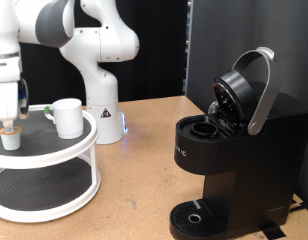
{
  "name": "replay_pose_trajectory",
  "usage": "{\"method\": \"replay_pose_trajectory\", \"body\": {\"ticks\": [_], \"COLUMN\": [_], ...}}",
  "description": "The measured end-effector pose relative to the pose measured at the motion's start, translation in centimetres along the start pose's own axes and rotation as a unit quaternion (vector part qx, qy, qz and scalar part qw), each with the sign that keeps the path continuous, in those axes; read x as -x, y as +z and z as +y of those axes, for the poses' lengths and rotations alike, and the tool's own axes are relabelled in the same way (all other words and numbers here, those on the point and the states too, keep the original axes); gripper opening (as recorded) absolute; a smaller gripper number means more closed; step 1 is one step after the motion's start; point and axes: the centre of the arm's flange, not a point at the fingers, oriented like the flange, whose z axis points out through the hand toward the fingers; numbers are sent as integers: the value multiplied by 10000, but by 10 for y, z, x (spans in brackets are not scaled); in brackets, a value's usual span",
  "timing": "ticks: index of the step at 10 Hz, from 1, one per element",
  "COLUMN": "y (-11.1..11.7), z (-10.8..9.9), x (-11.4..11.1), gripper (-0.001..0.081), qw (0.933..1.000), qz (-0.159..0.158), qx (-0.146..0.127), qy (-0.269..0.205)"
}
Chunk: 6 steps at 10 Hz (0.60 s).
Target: Make a cup of coffee with the keurig machine
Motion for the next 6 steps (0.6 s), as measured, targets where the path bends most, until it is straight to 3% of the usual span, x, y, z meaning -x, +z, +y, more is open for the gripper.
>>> {"method": "replay_pose_trajectory", "body": {"ticks": [6], "y": [22], "z": [-3], "x": [-3], "gripper": [805], "qw": [9999], "qz": [-49], "qx": [1], "qy": [-88]}}
